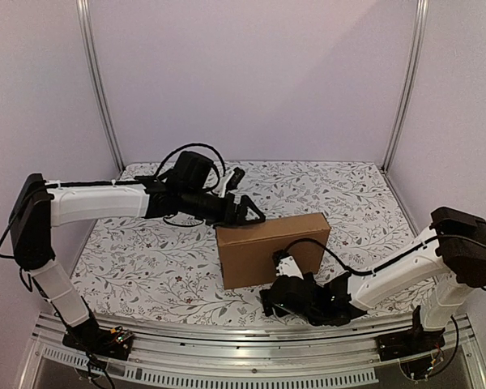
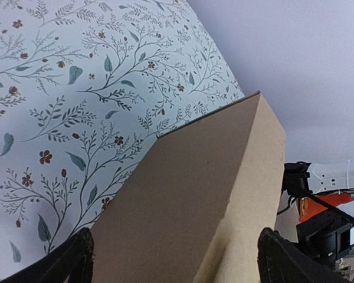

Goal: Fold the paper box

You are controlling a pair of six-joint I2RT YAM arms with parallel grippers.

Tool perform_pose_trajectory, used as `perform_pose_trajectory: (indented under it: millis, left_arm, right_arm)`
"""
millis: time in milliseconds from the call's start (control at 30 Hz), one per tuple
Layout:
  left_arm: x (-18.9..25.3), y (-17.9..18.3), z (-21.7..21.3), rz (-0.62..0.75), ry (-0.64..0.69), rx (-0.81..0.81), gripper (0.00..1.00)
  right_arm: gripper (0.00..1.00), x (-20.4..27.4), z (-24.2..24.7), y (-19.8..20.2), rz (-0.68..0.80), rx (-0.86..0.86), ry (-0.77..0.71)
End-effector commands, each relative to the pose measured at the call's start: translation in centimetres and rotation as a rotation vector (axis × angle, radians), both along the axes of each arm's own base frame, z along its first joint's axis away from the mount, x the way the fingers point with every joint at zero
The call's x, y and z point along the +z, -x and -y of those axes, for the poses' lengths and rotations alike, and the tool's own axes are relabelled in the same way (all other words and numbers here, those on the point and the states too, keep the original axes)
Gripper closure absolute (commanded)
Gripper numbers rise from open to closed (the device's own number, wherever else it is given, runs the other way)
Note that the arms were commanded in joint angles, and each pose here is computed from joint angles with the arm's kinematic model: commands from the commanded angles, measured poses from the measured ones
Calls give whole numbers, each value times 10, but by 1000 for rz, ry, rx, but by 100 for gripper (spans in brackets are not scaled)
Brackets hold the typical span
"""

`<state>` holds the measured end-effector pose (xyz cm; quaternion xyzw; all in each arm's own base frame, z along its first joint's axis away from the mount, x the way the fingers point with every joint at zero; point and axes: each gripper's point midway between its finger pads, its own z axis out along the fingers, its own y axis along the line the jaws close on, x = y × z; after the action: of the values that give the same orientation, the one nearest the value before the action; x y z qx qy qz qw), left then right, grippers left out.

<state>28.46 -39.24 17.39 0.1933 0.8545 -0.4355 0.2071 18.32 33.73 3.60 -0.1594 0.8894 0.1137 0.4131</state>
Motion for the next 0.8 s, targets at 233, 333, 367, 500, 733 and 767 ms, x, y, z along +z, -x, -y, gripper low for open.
perform_pose_trajectory:
  millis: [233, 333, 367, 500, 733, 767]
  left_arm:
    - [26, 35, 29, 38, 102, -138, 5]
    - [30, 41, 31, 49, 109, -151, 5]
    - [31, 42, 31, 51, 112, -152, 5]
    - [34, 47, 31, 55, 115, -155, 5]
    - [31, 53, 32, 49, 105, -154, 5]
    - [30, 53, 32, 47, 103, -152, 5]
  right_arm:
    - [1, -13, -29, -29, 40, 36, 8]
    - [1, -20, -28, -39, 33, 29, 5]
    - [1, -22, -28, -42, 28, 29, 1]
    - [1, -32, -30, -53, 13, 26, -13]
    - [1, -47, -35, -77, -30, 14, -62]
    - [1, -48, -34, -79, -32, 11, -62]
